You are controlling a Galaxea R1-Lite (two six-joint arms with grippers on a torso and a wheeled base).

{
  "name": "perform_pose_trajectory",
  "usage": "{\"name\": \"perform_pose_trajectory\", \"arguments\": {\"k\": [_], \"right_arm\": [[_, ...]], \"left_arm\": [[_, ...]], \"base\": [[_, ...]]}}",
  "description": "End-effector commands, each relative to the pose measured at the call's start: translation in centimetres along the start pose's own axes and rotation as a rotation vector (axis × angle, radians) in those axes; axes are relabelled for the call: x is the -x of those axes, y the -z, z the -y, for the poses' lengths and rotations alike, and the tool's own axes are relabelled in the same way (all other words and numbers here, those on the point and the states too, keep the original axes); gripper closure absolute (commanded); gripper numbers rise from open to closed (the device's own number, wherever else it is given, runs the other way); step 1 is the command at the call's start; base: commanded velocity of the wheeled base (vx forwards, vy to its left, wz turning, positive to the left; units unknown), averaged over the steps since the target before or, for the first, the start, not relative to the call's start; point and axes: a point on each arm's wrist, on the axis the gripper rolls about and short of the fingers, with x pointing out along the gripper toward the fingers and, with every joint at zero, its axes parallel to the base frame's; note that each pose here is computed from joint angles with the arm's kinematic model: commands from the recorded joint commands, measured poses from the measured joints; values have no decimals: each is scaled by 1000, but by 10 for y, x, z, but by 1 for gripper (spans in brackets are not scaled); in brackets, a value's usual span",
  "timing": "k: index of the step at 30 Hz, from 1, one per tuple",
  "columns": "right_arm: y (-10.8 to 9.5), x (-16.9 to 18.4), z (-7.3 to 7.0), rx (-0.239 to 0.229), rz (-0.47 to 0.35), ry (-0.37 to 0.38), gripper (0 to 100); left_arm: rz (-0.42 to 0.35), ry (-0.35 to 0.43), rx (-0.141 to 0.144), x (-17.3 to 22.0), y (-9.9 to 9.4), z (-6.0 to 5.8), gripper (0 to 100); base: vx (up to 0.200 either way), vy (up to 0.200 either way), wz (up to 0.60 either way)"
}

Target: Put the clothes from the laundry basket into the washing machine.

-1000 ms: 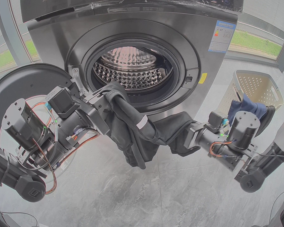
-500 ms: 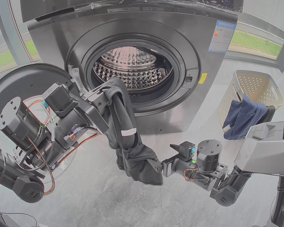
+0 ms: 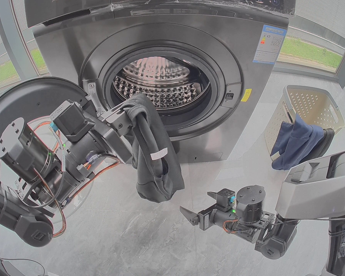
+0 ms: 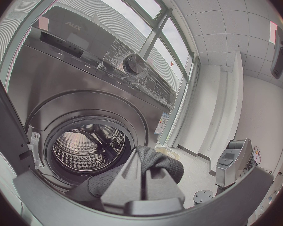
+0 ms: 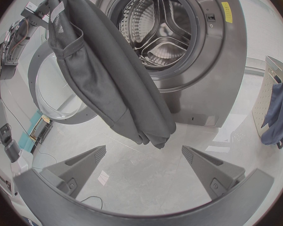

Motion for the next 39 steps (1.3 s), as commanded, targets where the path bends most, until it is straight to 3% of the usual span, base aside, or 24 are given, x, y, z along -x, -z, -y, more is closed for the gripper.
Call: {"name": "perform_pose_trajectory", "arguments": {"k": [1, 6, 10, 15, 22, 39], "right_arm": [[-15, -5, -9, 0, 70, -36, 0], [-39, -22, -30, 0, 198, -97, 0], [-48, -31, -36, -4, 252, -115, 0], [-56, -45, -30, -11, 297, -98, 0], [-61, -69, -7, 0, 343, -41, 0], [-52, -94, 3, 21, 358, -26, 0]], "left_arm": [[-1, 0, 1, 0, 0, 0, 100], [-1, 19, 4, 1, 0, 5, 100], [9, 34, 7, 1, -3, 10, 100], [20, 55, 8, 4, -8, 14, 100], [27, 84, 20, 8, -12, 22, 100], [30, 88, 23, 8, -13, 22, 100]], "base": [[0, 0, 0], [0, 0, 0], [0, 0, 0], [0, 0, 0], [0, 0, 0], [0, 0, 0]]}}
